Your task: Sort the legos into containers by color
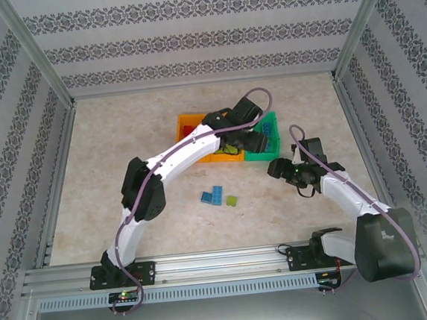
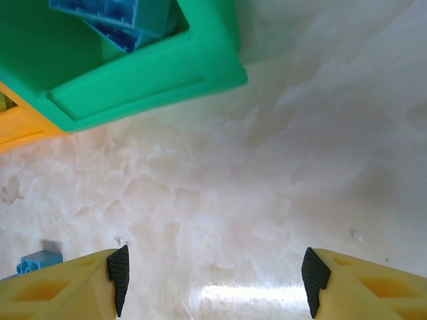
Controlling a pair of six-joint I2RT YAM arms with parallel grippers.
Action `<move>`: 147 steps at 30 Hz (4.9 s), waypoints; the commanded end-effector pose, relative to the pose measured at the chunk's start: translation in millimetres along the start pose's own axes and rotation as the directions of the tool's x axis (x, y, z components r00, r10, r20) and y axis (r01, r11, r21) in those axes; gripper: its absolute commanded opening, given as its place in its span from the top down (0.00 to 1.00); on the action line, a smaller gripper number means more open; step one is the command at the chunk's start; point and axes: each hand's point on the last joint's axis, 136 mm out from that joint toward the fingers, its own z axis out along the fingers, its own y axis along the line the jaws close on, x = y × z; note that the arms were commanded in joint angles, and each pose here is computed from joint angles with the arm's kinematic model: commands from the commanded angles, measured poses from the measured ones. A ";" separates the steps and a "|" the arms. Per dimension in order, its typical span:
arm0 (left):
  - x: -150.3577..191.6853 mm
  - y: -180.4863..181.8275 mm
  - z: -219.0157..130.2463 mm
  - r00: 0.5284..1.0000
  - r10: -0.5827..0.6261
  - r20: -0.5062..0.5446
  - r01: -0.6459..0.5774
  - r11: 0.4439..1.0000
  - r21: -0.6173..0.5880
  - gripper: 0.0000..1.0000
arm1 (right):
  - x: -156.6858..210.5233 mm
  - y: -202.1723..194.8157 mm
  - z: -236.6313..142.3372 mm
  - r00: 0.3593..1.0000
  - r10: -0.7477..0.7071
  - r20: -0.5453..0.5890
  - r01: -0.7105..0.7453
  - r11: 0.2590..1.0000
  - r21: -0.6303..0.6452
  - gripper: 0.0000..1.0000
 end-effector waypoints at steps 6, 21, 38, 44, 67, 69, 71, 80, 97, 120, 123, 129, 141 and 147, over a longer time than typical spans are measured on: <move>-39.7 1.9 31.6 0.999 0.037 0.037 -0.042 0.985 0.166 0.49 | 16.3 -2.6 -7.0 1.000 0.006 0.004 -0.006 1.000 -0.018 0.26; -61.1 10.3 40.9 0.993 -0.095 0.064 0.076 0.964 0.253 0.00 | 73.2 56.4 15.4 0.896 -0.422 -0.138 0.408 0.905 -0.117 0.12; -60.3 101.9 -25.4 0.888 -0.438 0.138 0.375 0.865 0.333 0.00 | 129.2 120.4 46.4 0.541 -0.796 -0.272 0.762 0.601 -0.243 0.13; -32.0 127.0 -47.9 0.881 -0.450 0.144 0.398 0.872 0.285 0.00 | 142.1 110.3 55.3 0.514 -0.783 -0.350 0.775 0.598 -0.202 0.19; 28.2 158.0 -58.9 0.889 -0.437 0.134 0.416 0.895 0.160 0.00 | 119.3 122.7 51.9 0.587 -0.762 -0.272 0.761 0.634 -0.136 0.67; 34.6 162.0 -62.0 0.888 -0.438 0.137 0.420 0.896 0.140 0.00 | 105.9 130.6 46.1 0.624 -0.748 -0.227 0.739 0.659 -0.139 0.68; 43.5 165.5 -63.5 0.891 -0.435 0.131 0.422 0.899 0.112 0.00 | 85.2 139.7 39.2 0.665 -0.727 -0.173 0.715 0.686 -0.134 0.68; 85.5 174.5 -70.6 0.908 -0.410 0.084 0.410 0.912 0.023 0.00 | -18.6 183.2 42.0 0.839 -0.543 -0.033 0.533 0.832 -0.151 0.67; 159.1 132.1 -54.8 0.974 -0.200 -0.102 0.180 0.968 -0.176 0.02 | -100.9 189.3 106.3 0.950 -0.304 -0.073 0.294 0.948 -0.124 0.54; 199.2 77.4 -7.1 0.932 -0.066 -0.355 -0.028 0.967 -0.254 0.24 | -111.8 146.5 32.8 0.969 -0.233 0.075 0.239 0.967 -0.085 0.40; 201.0 74.4 -2.4 0.928 -0.058 -0.367 -0.043 0.965 -0.260 0.27 | -113.3 137.3 28.1 0.973 -0.215 0.083 0.221 0.972 -0.079 0.40; 206.5 72.4 5.5 0.919 -0.059 -0.389 -0.048 0.964 -0.260 0.38 | -112.2 117.8 20.2 0.977 -0.190 0.093 0.196 0.979 -0.058 0.40; 208.4 73.8 15.6 0.912 -0.070 -0.404 -0.045 0.962 -0.269 0.57 | -115.4 78.6 -2.1 0.981 -0.132 0.141 0.136 0.990 -0.019 0.38; 195.0 66.4 17.6 0.925 -0.064 -0.373 -0.035 0.967 -0.252 0.66 | -116.2 56.7 -13.9 0.981 -0.097 0.169 0.097 0.995 0.007 0.35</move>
